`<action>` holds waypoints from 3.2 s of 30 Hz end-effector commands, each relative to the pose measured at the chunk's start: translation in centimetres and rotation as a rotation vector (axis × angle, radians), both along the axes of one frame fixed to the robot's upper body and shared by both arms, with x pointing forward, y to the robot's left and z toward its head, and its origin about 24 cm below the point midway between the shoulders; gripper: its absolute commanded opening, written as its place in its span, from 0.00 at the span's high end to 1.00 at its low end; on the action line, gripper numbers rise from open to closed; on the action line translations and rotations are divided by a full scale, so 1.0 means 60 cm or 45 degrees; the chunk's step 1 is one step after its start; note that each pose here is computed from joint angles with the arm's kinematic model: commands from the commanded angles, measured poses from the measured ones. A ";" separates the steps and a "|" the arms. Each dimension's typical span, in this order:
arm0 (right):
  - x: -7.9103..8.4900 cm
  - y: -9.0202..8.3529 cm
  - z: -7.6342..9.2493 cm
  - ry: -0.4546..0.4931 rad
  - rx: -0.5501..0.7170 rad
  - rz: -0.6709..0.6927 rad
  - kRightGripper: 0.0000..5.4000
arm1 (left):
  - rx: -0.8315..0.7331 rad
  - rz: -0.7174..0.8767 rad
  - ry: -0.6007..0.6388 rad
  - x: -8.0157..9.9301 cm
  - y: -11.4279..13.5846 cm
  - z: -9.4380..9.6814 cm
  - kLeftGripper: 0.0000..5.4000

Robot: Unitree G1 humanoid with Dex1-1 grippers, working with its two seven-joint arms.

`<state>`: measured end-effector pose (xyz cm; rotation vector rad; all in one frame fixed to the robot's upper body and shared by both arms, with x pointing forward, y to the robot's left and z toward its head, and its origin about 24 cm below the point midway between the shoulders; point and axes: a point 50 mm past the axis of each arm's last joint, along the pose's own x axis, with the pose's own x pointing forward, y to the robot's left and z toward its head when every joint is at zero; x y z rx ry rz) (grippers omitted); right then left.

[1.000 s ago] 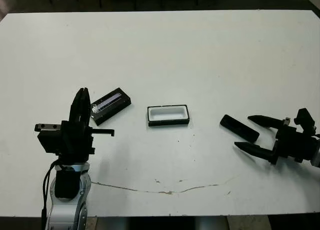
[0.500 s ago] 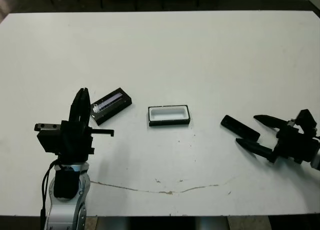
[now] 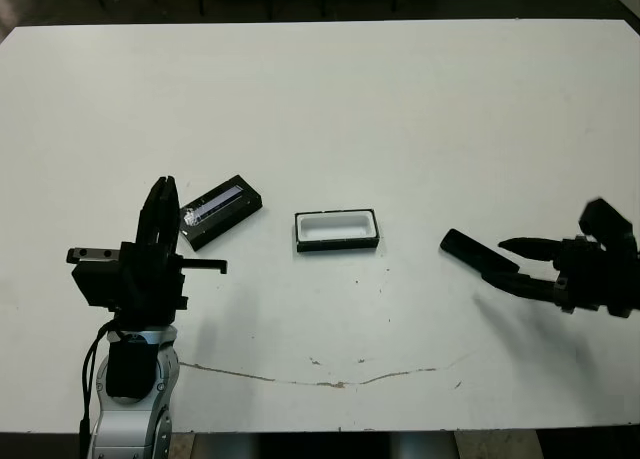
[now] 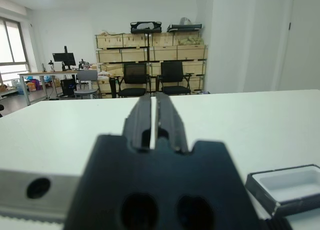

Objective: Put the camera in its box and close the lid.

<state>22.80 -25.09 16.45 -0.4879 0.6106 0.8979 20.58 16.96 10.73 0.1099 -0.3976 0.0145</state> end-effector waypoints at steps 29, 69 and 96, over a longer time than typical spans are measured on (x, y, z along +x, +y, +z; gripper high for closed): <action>0.033 -0.063 -0.050 -0.296 0.556 -0.207 1.00 | 0.009 0.018 0.043 -0.001 0.007 -0.010 1.00; 0.036 -0.058 -0.134 -0.009 0.477 -0.179 0.00 | 0.004 0.016 0.056 -0.005 0.005 -0.013 1.00; -0.004 -0.026 -0.192 -0.075 0.379 -0.352 0.21 | 0.009 0.010 0.059 -0.006 0.009 -0.017 1.00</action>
